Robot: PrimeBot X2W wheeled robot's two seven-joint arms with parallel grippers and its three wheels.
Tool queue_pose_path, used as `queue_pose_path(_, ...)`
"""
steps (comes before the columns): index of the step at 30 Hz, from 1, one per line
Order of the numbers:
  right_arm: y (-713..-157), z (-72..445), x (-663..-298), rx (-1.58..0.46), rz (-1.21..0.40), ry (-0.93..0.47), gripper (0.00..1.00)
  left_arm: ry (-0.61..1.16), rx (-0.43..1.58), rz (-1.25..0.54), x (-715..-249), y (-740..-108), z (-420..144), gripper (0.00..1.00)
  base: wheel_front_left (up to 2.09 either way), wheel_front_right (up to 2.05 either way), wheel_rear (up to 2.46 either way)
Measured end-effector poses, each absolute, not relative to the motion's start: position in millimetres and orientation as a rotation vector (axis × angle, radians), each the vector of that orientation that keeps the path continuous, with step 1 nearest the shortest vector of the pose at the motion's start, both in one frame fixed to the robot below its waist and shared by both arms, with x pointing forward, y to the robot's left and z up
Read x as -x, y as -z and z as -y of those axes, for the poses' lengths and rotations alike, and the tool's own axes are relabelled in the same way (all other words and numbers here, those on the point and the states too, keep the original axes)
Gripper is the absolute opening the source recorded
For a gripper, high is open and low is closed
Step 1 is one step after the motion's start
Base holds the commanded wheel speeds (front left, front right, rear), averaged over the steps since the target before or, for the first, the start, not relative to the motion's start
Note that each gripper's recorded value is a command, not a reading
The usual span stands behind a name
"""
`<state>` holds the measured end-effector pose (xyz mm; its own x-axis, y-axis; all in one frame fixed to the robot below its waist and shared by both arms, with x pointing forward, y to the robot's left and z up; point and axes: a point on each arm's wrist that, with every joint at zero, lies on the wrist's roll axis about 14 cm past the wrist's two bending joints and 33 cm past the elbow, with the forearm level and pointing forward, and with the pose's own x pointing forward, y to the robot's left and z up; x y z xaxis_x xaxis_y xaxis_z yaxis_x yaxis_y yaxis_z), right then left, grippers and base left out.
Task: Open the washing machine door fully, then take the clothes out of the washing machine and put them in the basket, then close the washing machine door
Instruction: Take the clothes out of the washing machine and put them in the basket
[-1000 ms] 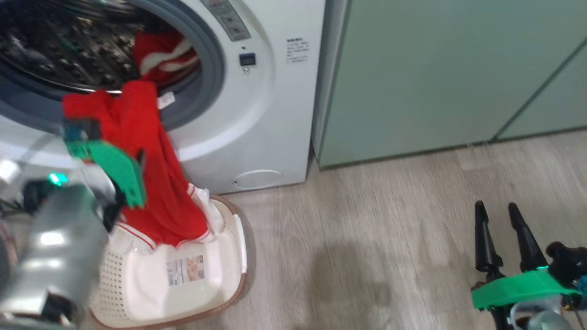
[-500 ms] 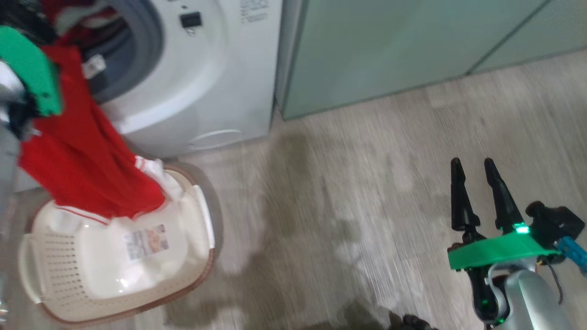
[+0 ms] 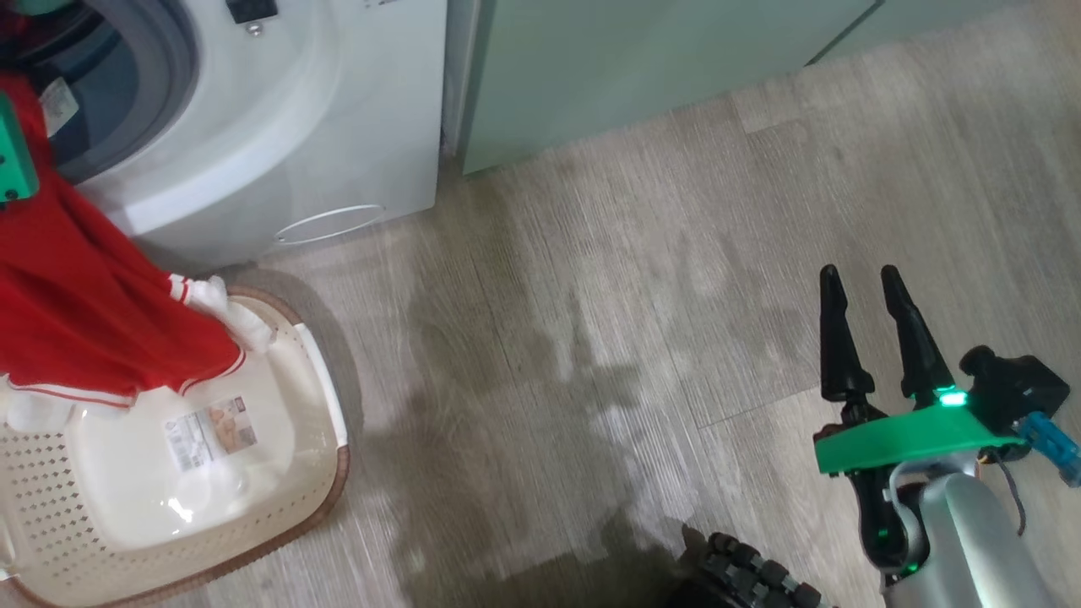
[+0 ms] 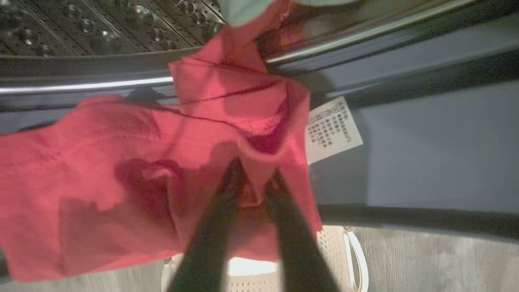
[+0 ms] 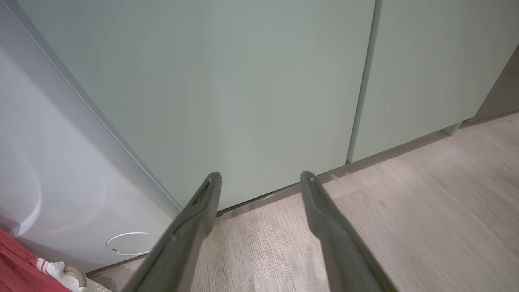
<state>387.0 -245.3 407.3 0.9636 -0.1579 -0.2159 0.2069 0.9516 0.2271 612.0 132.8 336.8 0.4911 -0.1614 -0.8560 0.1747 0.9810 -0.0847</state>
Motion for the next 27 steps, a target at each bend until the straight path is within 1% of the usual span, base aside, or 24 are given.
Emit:
queue_pose_path(6,-414.5,242.2,-391.0,-0.259,-0.173,0.174,1.0,0.191,-0.019,-1.001,-604.0,-341.8,-143.3,0.0,0.0,0.0,0.0)
queue_pose_path(11,-428.0,241.5,-391.1,-0.27,-0.131,0.169,1.0,0.195,-0.023,-0.984,-574.4,-339.7,-144.7,0.0,0.0,0.0,0.0)
queue_pose_path(14,-430.6,237.6,-384.1,-0.279,-0.126,0.163,1.0,0.216,-0.002,-0.984,-546.9,-335.6,-137.6,0.0,0.0,0.0,0.0)
queue_pose_path(18,-430.4,229.7,-375.1,-0.288,-0.131,0.14,1.0,0.218,0.03,-1.014,-498.5,-321.2,-135.6,0.0,0.0,0.0,0.0)
queue_pose_path(27,-448.8,207.6,-388.8,-0.286,-0.08,0.044,1.0,0.188,0.095,-1.138,-399.0,-288.4,-144.5,0.0,0.0,0.0,0.0)
